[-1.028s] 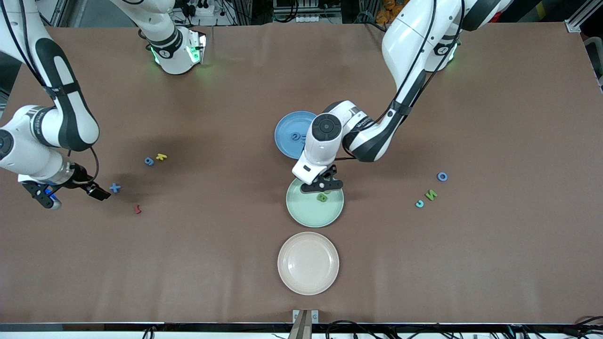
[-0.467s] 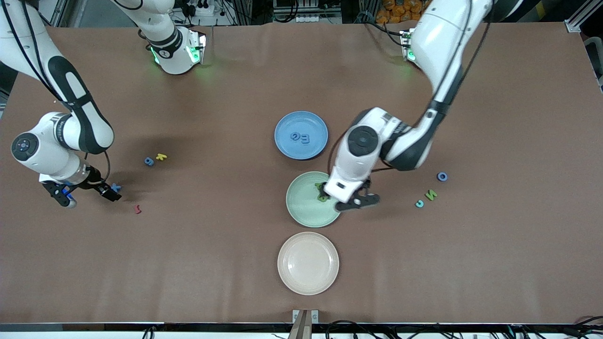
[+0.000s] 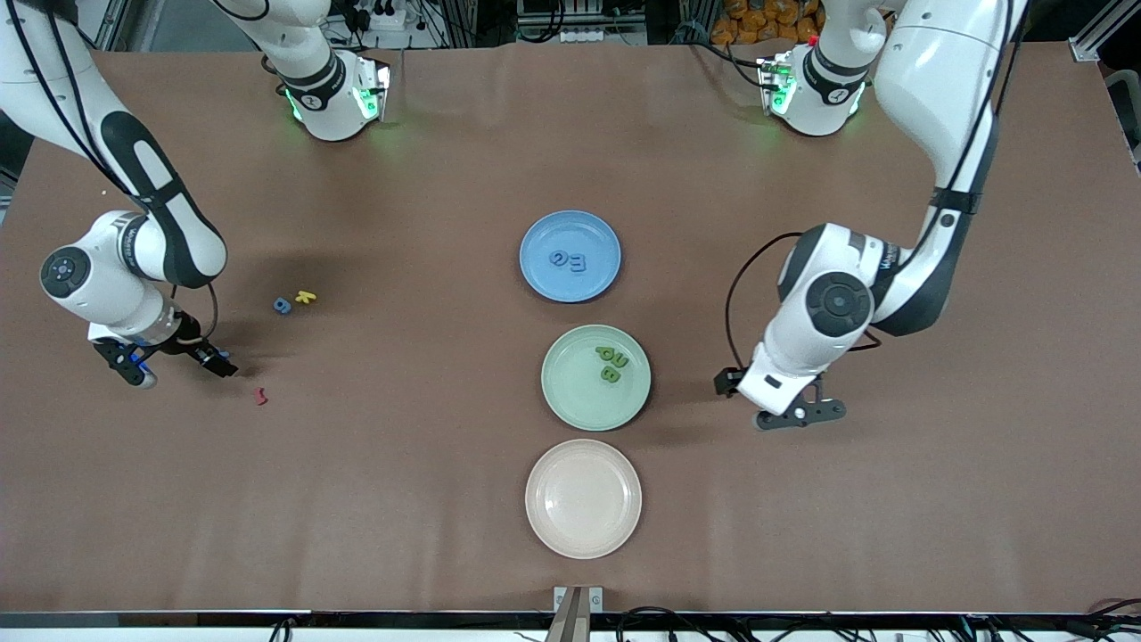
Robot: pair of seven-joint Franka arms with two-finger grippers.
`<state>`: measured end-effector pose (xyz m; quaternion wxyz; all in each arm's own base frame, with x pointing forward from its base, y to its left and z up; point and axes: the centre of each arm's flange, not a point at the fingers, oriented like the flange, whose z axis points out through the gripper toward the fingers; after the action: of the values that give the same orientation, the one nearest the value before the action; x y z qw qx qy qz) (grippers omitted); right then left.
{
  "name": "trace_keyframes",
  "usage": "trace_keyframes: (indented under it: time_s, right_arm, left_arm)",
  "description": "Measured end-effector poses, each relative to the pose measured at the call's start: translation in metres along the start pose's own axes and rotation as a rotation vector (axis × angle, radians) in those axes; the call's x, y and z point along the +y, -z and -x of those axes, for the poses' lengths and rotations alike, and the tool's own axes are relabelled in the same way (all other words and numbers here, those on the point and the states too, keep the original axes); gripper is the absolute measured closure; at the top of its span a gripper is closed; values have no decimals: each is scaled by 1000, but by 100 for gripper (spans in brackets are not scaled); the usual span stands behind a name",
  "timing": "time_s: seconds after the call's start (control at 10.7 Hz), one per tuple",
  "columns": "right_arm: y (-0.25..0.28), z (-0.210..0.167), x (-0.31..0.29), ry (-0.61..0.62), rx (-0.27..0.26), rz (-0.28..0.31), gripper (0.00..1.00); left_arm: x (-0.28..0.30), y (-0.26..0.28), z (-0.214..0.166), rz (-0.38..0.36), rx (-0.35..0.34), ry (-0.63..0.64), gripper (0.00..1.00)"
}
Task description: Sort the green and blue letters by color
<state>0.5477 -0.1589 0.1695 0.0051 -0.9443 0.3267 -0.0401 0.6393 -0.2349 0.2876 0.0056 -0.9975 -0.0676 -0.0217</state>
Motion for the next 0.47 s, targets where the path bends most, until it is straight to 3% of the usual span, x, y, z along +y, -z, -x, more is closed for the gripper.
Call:
trace_keyframes:
  time_s: [0.09,0.47]
  right_arm:
    - [-4,3,6,8,2,-2,4]
    - [0,2,6,19,15,-10,59]
  left_arm:
    - [-15,-7,2,-11,-18,7,0]
    - [-87,-34,10,-7,-18,-75,0]
